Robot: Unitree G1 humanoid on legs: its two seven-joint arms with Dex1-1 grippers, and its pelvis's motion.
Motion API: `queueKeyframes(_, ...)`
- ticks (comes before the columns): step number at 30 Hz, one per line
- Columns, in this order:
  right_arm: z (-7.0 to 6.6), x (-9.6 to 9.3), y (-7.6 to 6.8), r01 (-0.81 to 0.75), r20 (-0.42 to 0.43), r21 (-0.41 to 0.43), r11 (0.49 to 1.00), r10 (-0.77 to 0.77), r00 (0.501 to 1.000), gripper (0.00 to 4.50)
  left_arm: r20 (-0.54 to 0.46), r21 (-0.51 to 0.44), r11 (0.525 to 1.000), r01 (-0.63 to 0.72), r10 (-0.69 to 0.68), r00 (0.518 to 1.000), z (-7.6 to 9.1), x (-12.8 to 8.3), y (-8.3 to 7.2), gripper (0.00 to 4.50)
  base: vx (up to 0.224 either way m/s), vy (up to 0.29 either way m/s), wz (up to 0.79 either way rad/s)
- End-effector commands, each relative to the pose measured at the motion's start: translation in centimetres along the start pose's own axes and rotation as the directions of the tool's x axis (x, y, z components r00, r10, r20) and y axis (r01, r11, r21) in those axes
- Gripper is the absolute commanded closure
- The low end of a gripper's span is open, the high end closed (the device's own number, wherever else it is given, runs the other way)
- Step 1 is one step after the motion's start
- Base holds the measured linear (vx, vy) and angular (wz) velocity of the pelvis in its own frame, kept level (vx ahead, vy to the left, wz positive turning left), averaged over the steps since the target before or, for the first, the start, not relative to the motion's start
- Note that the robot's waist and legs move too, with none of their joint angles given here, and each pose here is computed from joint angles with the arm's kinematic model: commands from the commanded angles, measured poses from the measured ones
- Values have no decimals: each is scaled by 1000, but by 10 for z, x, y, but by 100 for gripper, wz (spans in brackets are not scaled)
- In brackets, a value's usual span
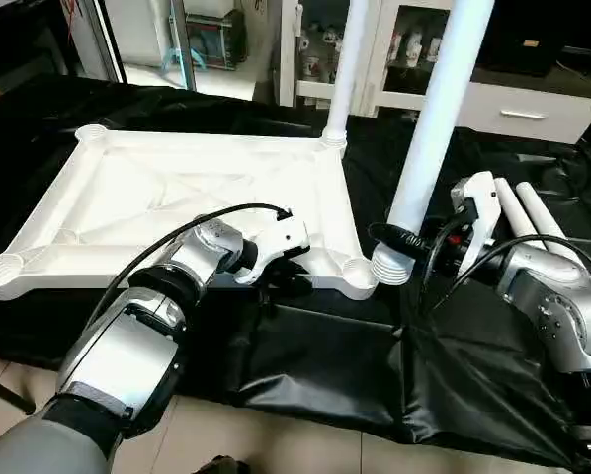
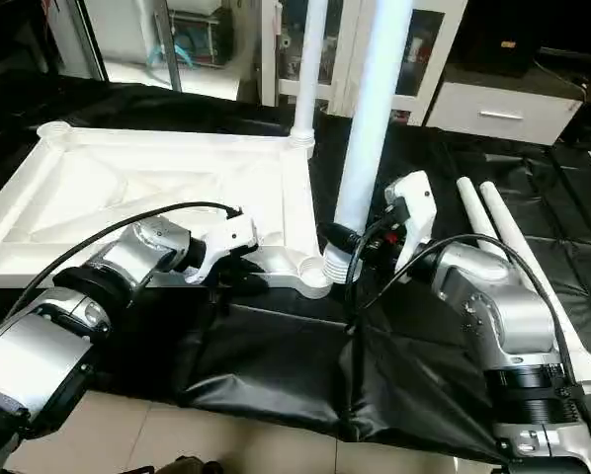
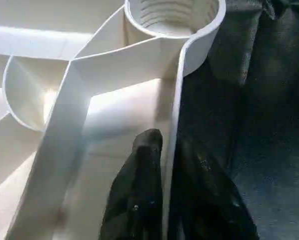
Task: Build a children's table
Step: Insert table leg to table base
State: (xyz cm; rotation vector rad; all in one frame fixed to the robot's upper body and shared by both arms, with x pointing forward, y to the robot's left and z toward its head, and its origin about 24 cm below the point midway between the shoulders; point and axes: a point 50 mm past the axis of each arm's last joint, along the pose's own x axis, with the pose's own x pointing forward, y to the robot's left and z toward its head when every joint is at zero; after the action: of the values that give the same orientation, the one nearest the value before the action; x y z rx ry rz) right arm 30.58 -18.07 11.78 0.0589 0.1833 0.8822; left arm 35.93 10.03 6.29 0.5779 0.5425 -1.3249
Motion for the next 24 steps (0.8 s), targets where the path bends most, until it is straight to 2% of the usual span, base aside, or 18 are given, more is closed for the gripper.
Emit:
queueKeyframes(1,4,1,5,-21,11,-20,1000,22,1000,265,-57,-18,998,58,-59,997,-12,7,-8,430,0,0,0)
queueKeyframes(5,4,3,7,-25,15,-17,1000,26,1000,265,-64,-25,997,79,-81,995,-17,9,-13,440,0,0,0)
queueKeyframes(7,2,3,12,-37,16,-10,999,37,999,265,-91,-23,992,123,-124,988,-30,11,-21,447,0,0,0)
queueKeyframes(13,-4,-2,18,-56,2,7,998,56,998,265,-128,-50,985,168,-173,977,-45,11,-35,447,0,0,0)
queueKeyframes(18,-12,-5,17,-41,-19,21,999,42,999,265,-77,-31,990,140,-142,987,-43,14,-42,447,0,0,0)
queueKeyframes(24,-12,0,10,-18,-18,43,999,19,1000,265,-60,-25,990,142,-143,988,-40,15,-49,447,0,0,0)
